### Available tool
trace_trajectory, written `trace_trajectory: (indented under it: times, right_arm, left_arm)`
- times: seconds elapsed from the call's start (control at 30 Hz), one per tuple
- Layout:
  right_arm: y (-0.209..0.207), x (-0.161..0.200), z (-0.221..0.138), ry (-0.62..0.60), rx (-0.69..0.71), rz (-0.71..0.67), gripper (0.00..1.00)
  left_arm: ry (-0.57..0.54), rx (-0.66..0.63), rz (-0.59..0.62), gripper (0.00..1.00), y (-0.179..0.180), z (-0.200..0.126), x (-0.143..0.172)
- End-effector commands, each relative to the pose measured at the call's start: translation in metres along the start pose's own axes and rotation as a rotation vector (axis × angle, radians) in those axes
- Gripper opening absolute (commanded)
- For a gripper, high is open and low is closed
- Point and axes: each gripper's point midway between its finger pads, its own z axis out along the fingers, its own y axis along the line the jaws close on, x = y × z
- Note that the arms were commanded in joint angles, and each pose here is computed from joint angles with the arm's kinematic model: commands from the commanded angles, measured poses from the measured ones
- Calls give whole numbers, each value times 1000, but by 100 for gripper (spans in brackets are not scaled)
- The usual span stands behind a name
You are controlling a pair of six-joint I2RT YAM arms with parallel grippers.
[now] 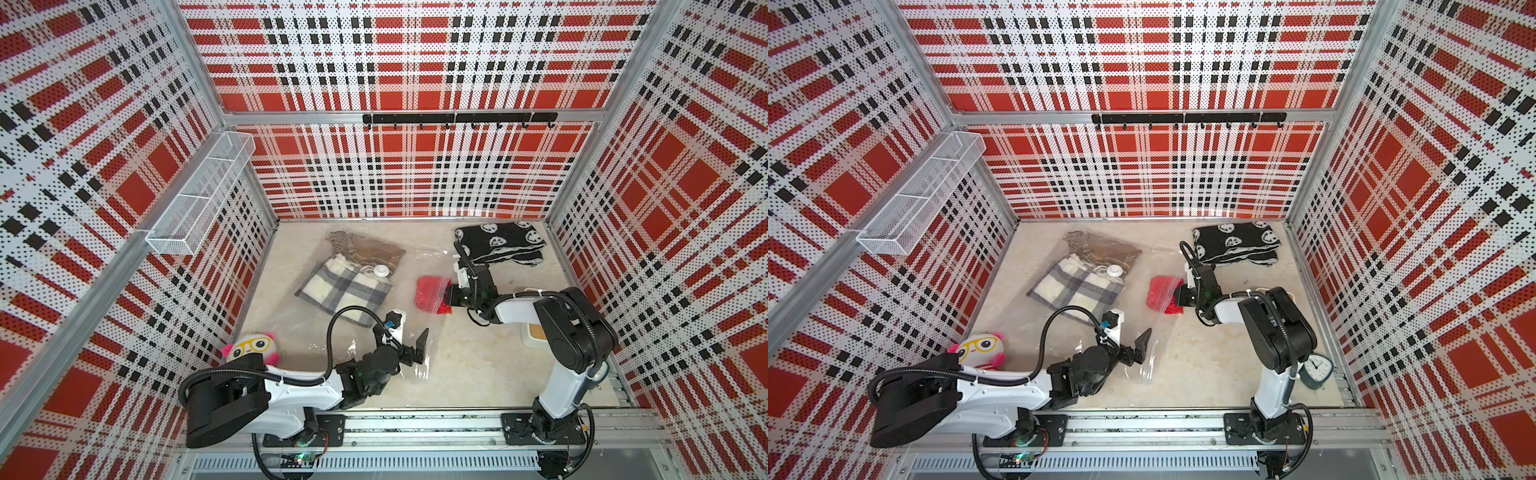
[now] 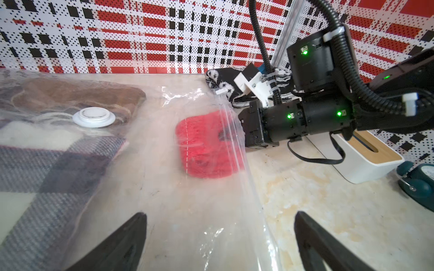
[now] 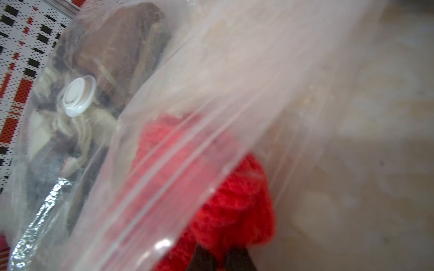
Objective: Take the scarf out of the vacuum bag
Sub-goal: Take out the scarf from the vacuum bag.
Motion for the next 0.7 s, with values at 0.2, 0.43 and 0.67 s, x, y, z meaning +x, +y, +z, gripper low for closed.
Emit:
trace_trajectory:
  times: [0.2, 0.43, 0.67]
  right_arm:
    - [-73, -8, -28, 73, 281, 31, 0]
    - [-97, -20, -36, 78, 428, 58, 0]
    - [-126, -26, -56, 21, 529, 146, 0]
  left_arm:
    - [-12, -9, 2, 98, 3, 5, -2]
    - [-2, 14, -12, 98, 0, 11, -1]
    - [-3, 29, -25, 98, 0, 13, 0]
